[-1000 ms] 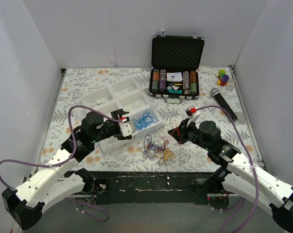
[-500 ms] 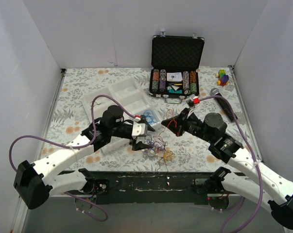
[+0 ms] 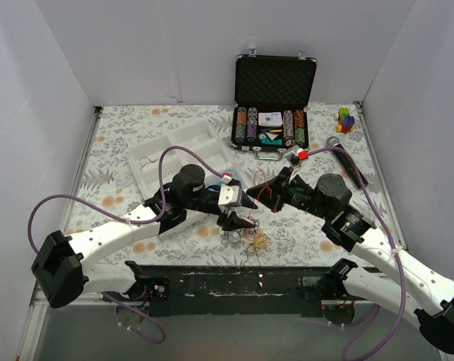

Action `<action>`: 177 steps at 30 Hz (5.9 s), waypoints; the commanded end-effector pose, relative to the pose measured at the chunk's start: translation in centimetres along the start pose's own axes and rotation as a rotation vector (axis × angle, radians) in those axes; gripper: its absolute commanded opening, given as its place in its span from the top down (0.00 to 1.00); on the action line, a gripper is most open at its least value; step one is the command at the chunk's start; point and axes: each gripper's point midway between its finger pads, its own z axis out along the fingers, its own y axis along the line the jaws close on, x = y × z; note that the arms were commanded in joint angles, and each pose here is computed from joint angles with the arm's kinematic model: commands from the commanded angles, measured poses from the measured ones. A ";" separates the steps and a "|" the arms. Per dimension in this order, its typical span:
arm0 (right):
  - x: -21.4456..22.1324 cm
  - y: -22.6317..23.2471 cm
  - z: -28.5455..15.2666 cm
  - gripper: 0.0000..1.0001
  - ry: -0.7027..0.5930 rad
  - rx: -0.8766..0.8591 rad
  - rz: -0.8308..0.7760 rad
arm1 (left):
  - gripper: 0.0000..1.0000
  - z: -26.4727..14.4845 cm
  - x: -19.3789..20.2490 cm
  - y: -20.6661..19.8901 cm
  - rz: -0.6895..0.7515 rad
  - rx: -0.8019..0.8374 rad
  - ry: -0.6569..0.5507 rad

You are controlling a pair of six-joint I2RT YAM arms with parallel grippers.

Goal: Untangle the cables

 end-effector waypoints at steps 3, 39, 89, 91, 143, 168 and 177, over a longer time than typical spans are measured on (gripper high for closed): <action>-4.3 3.2 -0.4 0.99 -0.113 -0.102 -0.041 | 0.76 -0.2 -2.4 1.5 0.039 -0.095 -0.067; 10.6 -5.7 0.7 0.32 0.218 0.059 -0.077 | 1.00 -5.3 -17.6 6.2 0.266 -0.280 -0.166; 7.9 -7.3 -0.3 0.41 0.150 0.222 -0.090 | 1.00 -14.2 -23.7 10.6 0.173 -0.256 -0.287; 6.1 -6.8 -0.1 0.40 0.106 0.219 -0.117 | 1.00 -14.2 -24.2 9.4 0.169 -0.237 -0.295; 6.6 -3.4 -1.1 0.41 0.049 0.069 -0.148 | 1.00 -13.0 -31.6 3.5 0.252 -0.153 -0.431; -0.7 -3.3 3.7 0.33 -0.079 0.088 -0.399 | 1.00 -12.9 -31.2 2.9 0.238 -0.116 -0.420; 0.4 -3.1 4.3 0.99 -0.014 0.058 -0.385 | 1.00 -12.8 -31.0 3.4 0.241 -0.138 -0.421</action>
